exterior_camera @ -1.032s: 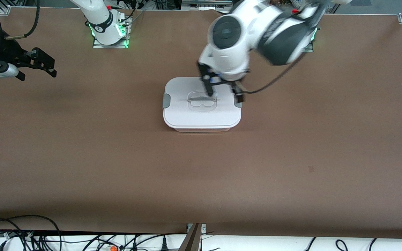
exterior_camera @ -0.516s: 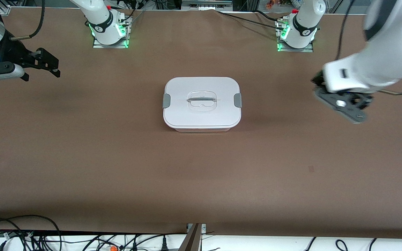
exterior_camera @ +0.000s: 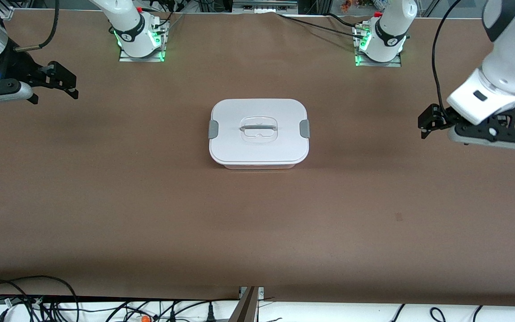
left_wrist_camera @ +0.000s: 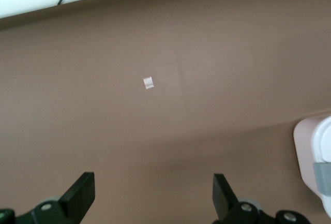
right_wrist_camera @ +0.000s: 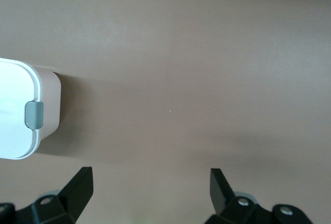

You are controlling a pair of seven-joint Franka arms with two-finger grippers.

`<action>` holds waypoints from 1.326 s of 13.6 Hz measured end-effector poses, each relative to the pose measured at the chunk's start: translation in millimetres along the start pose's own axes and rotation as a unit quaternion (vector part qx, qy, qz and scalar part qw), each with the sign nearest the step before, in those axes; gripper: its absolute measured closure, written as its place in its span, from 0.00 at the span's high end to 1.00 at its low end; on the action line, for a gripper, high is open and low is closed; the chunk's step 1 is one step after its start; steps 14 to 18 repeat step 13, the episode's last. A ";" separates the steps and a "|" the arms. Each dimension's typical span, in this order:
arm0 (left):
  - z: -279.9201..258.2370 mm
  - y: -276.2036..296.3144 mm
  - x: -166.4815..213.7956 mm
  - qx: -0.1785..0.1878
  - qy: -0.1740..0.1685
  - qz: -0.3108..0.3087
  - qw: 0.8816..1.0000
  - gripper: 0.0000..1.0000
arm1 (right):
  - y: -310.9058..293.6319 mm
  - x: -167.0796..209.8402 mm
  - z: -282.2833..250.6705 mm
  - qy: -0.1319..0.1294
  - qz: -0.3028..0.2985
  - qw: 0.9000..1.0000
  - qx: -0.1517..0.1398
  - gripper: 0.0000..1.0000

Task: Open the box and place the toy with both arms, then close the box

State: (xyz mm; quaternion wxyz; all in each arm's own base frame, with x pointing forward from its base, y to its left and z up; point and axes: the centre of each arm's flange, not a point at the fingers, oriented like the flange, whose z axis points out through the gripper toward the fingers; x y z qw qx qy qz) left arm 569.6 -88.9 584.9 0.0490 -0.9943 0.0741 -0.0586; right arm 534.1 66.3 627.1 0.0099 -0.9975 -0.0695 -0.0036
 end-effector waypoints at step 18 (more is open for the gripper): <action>9.6 -38.1 -23.2 -0.019 -0.023 -0.045 0.999 1.00 | 0.1 0.0 0.1 0.000 0.000 1.000 0.000 1.00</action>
